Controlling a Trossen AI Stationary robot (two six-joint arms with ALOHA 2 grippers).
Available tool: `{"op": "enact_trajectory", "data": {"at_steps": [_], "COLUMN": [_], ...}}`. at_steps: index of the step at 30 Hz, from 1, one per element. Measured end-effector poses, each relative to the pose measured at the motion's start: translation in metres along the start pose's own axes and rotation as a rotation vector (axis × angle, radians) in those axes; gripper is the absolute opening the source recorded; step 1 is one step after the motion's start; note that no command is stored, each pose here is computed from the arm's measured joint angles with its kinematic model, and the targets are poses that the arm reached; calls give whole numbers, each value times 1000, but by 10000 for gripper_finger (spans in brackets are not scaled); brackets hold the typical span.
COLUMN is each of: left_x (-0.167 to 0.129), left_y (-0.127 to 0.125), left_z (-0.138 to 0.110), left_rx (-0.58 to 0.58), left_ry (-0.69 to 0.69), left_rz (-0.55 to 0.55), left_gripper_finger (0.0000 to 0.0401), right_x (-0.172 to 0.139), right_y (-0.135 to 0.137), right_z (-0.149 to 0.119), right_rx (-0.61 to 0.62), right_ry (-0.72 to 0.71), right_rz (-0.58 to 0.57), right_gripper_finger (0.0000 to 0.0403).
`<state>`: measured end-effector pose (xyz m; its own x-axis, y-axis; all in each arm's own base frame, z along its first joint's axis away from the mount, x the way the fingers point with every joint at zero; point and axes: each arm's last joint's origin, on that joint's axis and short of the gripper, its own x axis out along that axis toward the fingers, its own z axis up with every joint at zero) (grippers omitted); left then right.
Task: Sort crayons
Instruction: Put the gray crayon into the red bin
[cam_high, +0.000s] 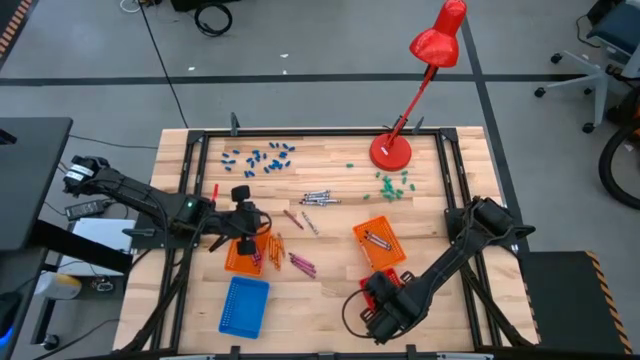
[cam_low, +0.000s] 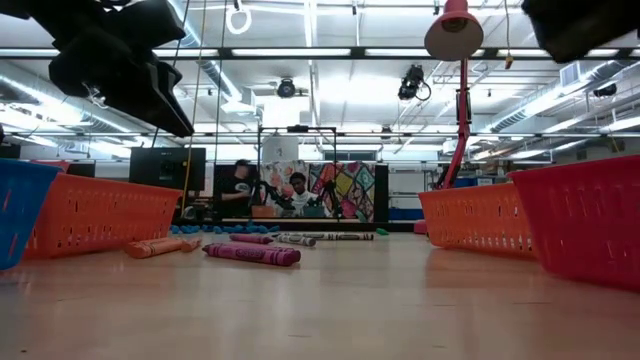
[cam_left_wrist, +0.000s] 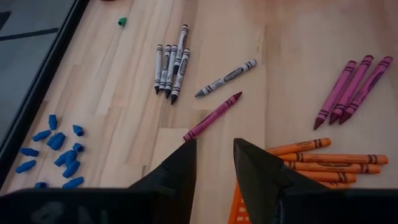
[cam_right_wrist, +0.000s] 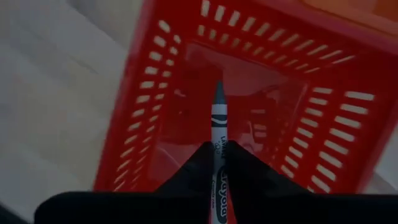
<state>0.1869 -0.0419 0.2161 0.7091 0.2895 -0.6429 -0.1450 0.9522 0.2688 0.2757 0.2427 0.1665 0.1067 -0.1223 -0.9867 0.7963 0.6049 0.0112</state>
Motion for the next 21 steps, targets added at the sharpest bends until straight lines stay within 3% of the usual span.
{"op": "enact_trajectory", "data": {"at_steps": [11,15,21], "left_x": [1,1,1], "left_y": [2,2,2], "left_z": [0,0,0], "left_rx": [-12,-12,-12], "left_ry": [3,3,3], "left_rz": [7,7,7], "left_gripper_finger": [117,117,117], "right_x": [7,-18,-56], "right_y": [-5,-6,-19], "right_z": [0,14,42], "right_rx": [-21,-19,-18], "right_ry": [62,78,-19], "right_rz": [-18,47,100], "right_gripper_finger": [95,106,105]}}
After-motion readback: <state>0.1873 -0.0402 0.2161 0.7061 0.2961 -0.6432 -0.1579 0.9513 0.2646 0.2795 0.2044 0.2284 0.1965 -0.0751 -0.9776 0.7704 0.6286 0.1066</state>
